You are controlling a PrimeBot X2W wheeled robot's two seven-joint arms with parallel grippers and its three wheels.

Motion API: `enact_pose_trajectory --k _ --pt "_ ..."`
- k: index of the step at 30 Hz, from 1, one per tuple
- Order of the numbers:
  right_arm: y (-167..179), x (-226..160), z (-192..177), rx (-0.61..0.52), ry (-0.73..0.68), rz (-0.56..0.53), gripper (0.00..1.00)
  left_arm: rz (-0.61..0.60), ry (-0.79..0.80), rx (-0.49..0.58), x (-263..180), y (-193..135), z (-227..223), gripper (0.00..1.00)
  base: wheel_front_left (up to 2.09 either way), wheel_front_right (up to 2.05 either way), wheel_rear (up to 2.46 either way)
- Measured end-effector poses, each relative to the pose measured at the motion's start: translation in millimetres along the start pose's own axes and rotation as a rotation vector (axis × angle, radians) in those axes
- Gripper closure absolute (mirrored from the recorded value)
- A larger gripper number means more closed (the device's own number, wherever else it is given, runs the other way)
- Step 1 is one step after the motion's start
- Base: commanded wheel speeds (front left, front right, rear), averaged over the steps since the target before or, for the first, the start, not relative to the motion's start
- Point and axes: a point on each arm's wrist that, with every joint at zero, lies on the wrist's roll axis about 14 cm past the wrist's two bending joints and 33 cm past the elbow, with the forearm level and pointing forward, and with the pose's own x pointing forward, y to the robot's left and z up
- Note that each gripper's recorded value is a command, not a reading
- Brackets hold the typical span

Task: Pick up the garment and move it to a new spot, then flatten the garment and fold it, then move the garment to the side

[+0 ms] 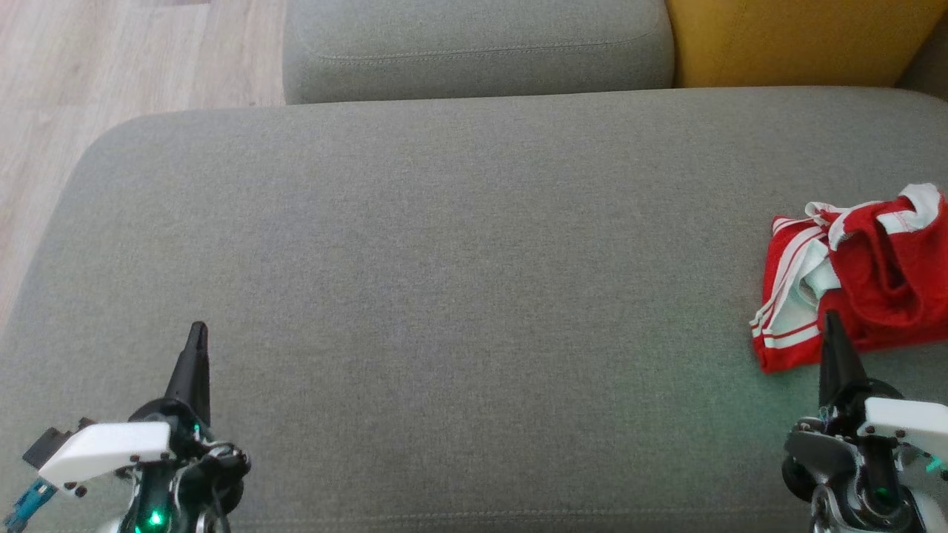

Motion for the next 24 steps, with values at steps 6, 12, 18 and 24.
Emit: enact_pose_trajectory --k 6,12,18,24 --pt "-1.1 -0.3 1.8 0.021 -0.007 -0.002 1.0 -0.006 0.001 -0.027 0.3 -0.5 -0.4 1.0 0.0 0.0 0.0" --pt "-1.1 -0.3 2.2 0.021 -0.008 -0.002 1.0 -0.005 -0.004 -0.028 0.2 -0.2 1.1 1.0 0.0 0.0 0.0" --pt "-1.1 -0.3 2.2 0.021 -0.007 -0.002 1.0 -0.005 -0.007 -0.029 0.2 -0.1 1.8 1.0 0.0 0.0 0.0" --pt "-1.1 -0.3 2.7 0.022 -0.009 -0.002 1.0 -0.005 -0.009 -0.03 0.2 -0.1 2.3 1.0 0.0 0.0 0.0"
